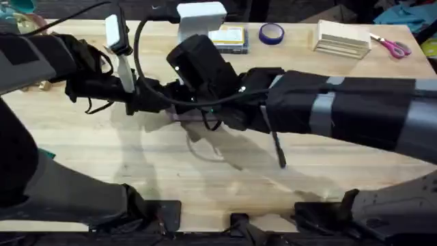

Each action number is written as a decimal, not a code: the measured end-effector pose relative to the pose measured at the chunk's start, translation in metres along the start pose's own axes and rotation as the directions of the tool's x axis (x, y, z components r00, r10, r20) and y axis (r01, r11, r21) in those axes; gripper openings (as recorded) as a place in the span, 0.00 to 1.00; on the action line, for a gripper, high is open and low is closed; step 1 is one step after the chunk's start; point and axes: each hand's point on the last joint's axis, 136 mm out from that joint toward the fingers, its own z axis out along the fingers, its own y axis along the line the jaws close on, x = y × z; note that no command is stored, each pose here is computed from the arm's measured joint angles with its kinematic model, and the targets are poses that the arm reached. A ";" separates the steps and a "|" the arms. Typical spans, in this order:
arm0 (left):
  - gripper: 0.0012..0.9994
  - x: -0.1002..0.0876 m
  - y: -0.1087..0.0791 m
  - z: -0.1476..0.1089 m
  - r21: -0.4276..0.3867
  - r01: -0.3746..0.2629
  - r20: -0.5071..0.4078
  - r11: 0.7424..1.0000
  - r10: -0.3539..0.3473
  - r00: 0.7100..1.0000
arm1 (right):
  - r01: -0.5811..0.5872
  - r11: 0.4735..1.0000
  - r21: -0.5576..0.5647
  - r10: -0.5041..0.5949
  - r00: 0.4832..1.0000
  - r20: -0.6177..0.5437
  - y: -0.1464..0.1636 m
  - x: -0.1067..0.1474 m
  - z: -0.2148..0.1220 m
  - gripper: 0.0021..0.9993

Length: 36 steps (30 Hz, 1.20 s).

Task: Unzip the bag, pick up the pens from the table one at a time and place them inside, then zip the bag closed.

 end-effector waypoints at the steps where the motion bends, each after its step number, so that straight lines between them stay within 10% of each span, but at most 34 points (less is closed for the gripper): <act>1: 0.04 0.001 0.000 0.000 -0.001 0.000 -0.003 1.000 0.000 1.000 | 0.000 1.000 -0.002 0.000 1.000 -0.002 0.001 0.001 0.000 0.03; 8: 0.04 0.002 0.001 -0.001 -0.004 -0.001 -0.009 1.000 0.001 1.000 | 0.006 1.000 -0.021 -0.007 1.000 -0.011 0.009 0.005 0.000 0.05; 15: 0.04 0.000 0.002 -0.002 -0.010 -0.020 0.002 1.000 0.020 1.000 | 0.030 0.998 -0.062 -0.030 1.000 -0.006 0.014 0.000 -0.001 0.97; 30: 0.04 -0.002 0.001 0.000 -0.002 -0.025 0.007 1.000 0.025 1.000 | 0.208 0.978 -0.010 -0.208 0.973 -0.097 -0.019 -0.007 -0.077 1.00; 36: 0.81 -0.010 -0.001 0.002 0.008 -0.023 0.043 1.000 0.023 0.999 | 0.267 0.964 -0.004 -0.266 0.960 -0.091 -0.026 -0.014 -0.101 1.00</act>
